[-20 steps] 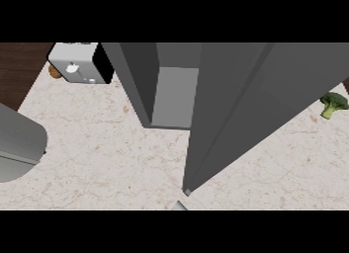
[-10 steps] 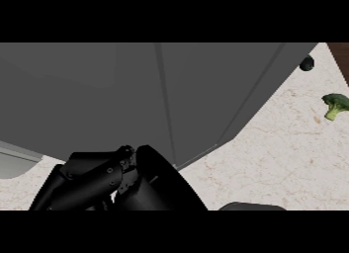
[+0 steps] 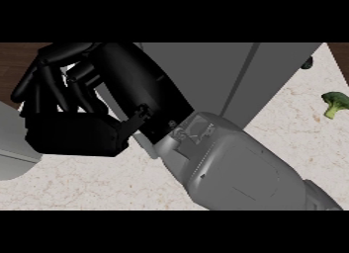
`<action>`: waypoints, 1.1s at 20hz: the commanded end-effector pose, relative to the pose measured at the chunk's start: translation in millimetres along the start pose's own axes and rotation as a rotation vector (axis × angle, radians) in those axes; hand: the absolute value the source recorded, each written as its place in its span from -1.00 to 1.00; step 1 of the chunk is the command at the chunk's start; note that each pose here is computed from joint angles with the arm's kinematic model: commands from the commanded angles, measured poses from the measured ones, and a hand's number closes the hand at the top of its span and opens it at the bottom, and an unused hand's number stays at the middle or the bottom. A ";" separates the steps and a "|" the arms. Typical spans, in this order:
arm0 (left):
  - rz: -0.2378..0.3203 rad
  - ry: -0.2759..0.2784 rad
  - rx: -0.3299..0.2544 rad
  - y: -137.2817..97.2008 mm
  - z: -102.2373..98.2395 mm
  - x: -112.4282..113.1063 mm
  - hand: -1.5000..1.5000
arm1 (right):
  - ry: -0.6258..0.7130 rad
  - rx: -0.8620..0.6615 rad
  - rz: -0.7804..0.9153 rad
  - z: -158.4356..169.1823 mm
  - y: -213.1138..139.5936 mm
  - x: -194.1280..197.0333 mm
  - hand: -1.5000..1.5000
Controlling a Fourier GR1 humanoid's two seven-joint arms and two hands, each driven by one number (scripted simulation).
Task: Pick up the wine, place it into the cabinet and close the cabinet
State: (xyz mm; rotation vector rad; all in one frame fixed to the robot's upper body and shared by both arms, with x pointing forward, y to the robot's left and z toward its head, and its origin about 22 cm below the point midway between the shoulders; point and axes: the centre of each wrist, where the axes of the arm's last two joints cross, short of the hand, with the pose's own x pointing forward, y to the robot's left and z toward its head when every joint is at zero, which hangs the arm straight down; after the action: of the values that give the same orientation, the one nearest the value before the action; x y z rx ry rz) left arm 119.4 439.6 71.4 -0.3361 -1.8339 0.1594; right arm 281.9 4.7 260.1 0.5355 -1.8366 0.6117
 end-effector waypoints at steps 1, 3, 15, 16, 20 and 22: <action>0.036 -0.041 -0.019 15.3 9.9 -1.4 -1.00 | 0.086 0.160 -0.058 -19.8 -12.7 -4.0 1.00; 0.021 -0.056 -0.040 11.2 2.3 6.4 -1.00 | 0.172 0.301 -0.069 -21.8 -14.5 -14.9 1.00; 0.037 -0.057 -0.042 21.0 0.5 15.8 -1.00 | 0.434 0.658 -0.129 -53.5 -25.3 -70.7 1.00; 0.038 -0.048 -0.024 16.1 8.3 4.6 -1.00 | 0.433 0.675 -0.161 -49.8 -31.7 -82.3 1.00; 0.007 -0.043 -0.014 23.9 8.7 14.2 -1.00 | 0.398 0.683 -0.226 -58.5 -57.6 -96.9 1.00; 0.012 -0.060 -0.025 15.8 -1.7 19.4 -1.00 | 0.392 0.685 -0.258 -66.4 -50.3 -87.5 1.00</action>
State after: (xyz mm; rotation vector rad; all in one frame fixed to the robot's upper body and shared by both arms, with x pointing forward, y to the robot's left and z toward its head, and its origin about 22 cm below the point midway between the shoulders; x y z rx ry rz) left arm 113.2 456.3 75.0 -0.3286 -1.8275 0.1624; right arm 378.3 15.3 210.7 0.9415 -1.1585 1.1197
